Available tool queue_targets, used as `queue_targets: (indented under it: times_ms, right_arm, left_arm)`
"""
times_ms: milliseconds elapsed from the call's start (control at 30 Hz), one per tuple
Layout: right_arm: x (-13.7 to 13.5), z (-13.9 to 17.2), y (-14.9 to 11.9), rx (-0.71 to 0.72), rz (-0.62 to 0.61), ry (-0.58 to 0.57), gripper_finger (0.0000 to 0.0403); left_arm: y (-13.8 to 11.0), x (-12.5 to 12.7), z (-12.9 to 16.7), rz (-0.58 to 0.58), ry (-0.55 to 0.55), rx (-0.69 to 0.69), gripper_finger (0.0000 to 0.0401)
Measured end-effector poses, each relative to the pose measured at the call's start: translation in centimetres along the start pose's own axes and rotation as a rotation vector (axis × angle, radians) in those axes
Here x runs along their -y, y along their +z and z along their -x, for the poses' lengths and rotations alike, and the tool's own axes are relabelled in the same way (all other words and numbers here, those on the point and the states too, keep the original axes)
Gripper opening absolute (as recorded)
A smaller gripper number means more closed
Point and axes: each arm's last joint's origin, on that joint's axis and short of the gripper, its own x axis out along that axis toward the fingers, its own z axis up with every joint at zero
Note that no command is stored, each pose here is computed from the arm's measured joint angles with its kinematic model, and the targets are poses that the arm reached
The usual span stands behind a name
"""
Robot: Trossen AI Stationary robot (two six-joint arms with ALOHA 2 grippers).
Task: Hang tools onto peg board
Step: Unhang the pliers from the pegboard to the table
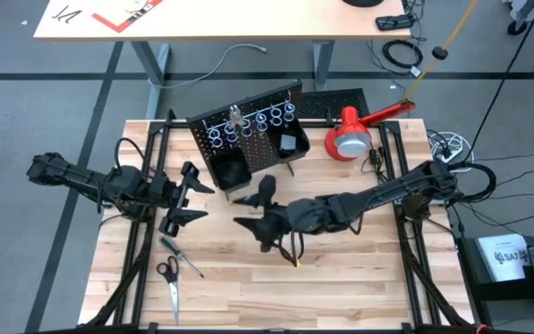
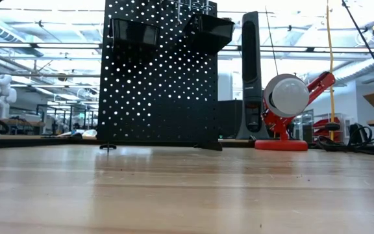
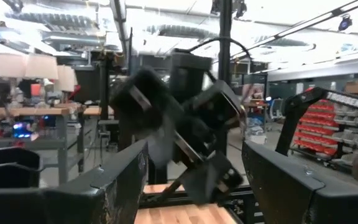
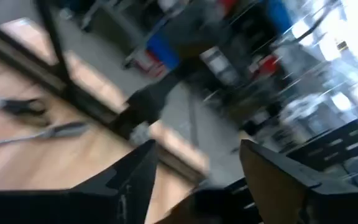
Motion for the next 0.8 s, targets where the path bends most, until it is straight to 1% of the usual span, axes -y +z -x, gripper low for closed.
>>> queue_targets:
  times_ms: [100, 167, 233, 333, 367, 533, 633, 700, 800]
  right_arm:
    - [-1.1, 0.3, -0.3, -0.049, -0.054, 0.081, 0.0188]
    - [-1.8, 0.6, -0.6, -0.093, -0.085, 0.122, 0.0154]
    - [-2.4, 0.9, -0.7, -0.131, -0.106, 0.156, 0.011]
    - [-3.0, 1.3, -0.7, -0.142, -0.123, 0.202, 0.0028]
    - [-3.2, 1.3, -0.6, -0.139, -0.125, 0.215, 0.0015]
    - [-3.5, 1.6, 0.0, -0.095, -0.183, 0.238, 0.0002]
    - [-3.0, 1.7, 0.6, -0.041, -0.218, 0.218, 0.0001]
    - [-1.9, 2.6, 1.4, 0.001, -0.233, 0.197, 0.0001]
    - [1.3, 5.1, 3.0, 0.083, -0.281, 0.146, 0.0001]
  left_arm:
    - [-0.1, -0.1, 0.0, 0.0, 0.051, -0.014, 0.027]
    - [-0.3, -0.2, 0.0, -0.002, 0.087, -0.03, 0.027]
    - [-0.4, -0.3, 0.0, -0.003, 0.117, -0.044, 0.027]
    - [-0.5, -0.4, 0.0, -0.005, 0.157, -0.052, 0.027]
    - [-0.5, -0.5, 0.1, -0.005, 0.165, -0.053, 0.027]
    - [-0.5, -0.5, 0.1, 0.002, 0.17, -0.055, 0.027]
    - [-0.5, -0.5, 0.1, 0.014, 0.169, -0.054, 0.027]
    - [-0.5, -0.5, 0.1, 0.011, 0.173, -0.054, 0.027]
    - [-0.5, -0.6, 0.1, 0.01, 0.201, -0.051, 0.027]
